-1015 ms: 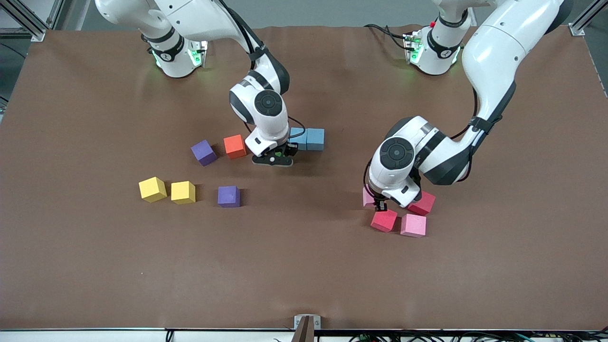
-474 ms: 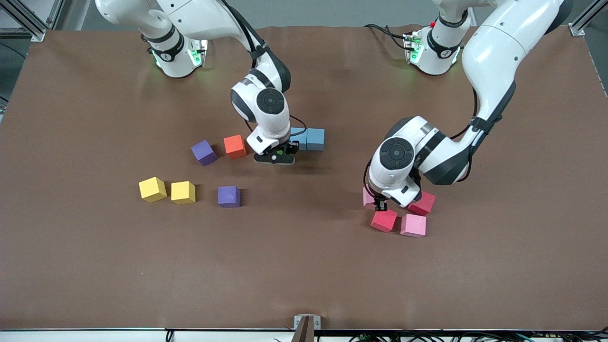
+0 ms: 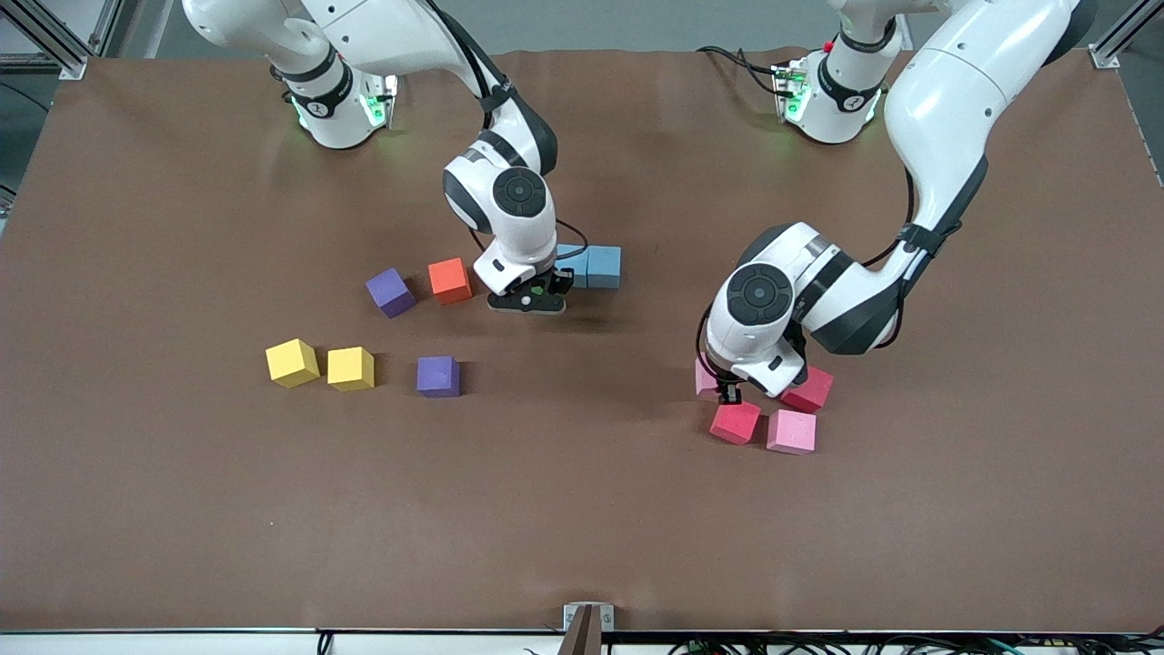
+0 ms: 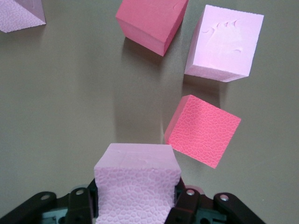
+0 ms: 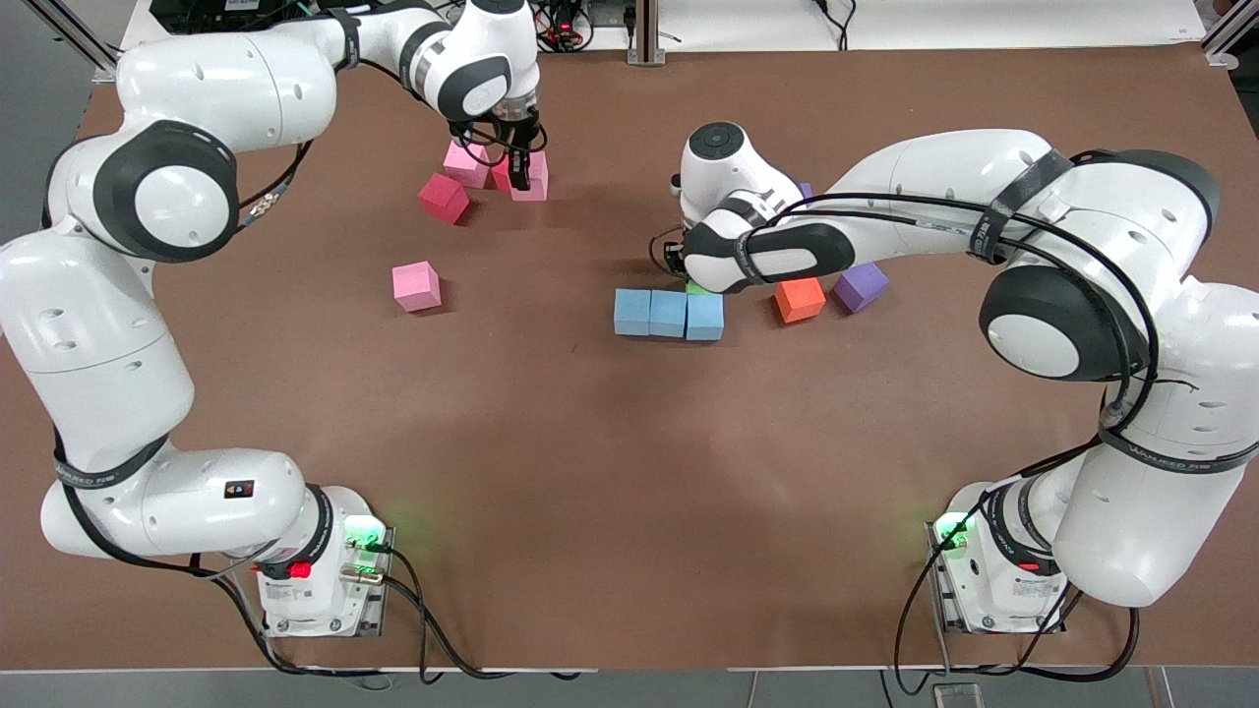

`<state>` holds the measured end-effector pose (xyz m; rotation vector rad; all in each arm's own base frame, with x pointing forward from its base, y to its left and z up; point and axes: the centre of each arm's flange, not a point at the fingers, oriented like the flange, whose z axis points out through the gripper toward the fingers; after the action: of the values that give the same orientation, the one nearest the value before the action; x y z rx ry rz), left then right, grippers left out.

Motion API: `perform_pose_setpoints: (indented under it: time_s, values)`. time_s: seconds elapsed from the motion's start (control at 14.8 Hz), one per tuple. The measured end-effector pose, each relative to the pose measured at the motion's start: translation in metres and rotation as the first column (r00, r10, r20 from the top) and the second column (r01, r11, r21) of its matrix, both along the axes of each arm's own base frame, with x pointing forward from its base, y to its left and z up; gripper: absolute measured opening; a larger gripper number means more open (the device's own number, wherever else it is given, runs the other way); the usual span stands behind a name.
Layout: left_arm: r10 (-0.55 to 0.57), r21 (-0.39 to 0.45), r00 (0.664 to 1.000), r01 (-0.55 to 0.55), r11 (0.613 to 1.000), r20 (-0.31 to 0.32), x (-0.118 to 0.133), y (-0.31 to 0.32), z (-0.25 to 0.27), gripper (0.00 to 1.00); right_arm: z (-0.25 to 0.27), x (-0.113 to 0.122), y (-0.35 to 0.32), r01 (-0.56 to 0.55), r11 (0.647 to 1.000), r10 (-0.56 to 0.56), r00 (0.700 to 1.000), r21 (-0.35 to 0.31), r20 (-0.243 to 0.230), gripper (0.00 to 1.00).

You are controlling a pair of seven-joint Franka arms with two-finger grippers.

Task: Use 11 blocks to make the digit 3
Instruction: 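Lower the green cube beside the row end and open the right gripper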

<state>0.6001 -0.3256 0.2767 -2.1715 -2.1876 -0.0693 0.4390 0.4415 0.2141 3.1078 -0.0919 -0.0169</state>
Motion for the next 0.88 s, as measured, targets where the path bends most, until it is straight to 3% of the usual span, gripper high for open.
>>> perform_pose_setpoints:
  time_s: [0.34, 0.47, 0.68, 0.74, 0.88]
  values:
    - [0.0, 0.0, 1.0, 0.0, 1.0, 0.0, 0.0, 0.0, 0.0, 0.56, 0.0, 0.0, 0.0, 0.0, 1.0, 0.0, 1.0, 0.0, 0.0, 0.53]
    - [0.0, 0.0, 1.0, 0.0, 1.0, 0.0, 0.0, 0.0, 0.0, 0.56, -0.003, -0.001, 0.0, -0.001, 1.0, 0.001, 1.0, -0.004, -0.005, 0.66]
    - [0.0, 0.0, 1.0, 0.0, 1.0, 0.0, 0.0, 0.0, 0.0, 0.56, -0.012, -0.007, 0.0, -0.007, 1.0, 0.007, 1.0, -0.015, -0.018, 0.95]
    - [0.0, 0.0, 1.0, 0.0, 1.0, 0.0, 0.0, 0.0, 0.0, 0.56, -0.012, -0.007, 0.0, -0.008, 1.0, 0.007, 1.0, -0.015, -0.018, 1.0]
    - [0.0, 0.0, 1.0, 0.0, 1.0, 0.0, 0.0, 0.0, 0.0, 0.56, -0.011, -0.006, 0.001, -0.007, 1.0, 0.007, 1.0, -0.012, -0.015, 1.0]
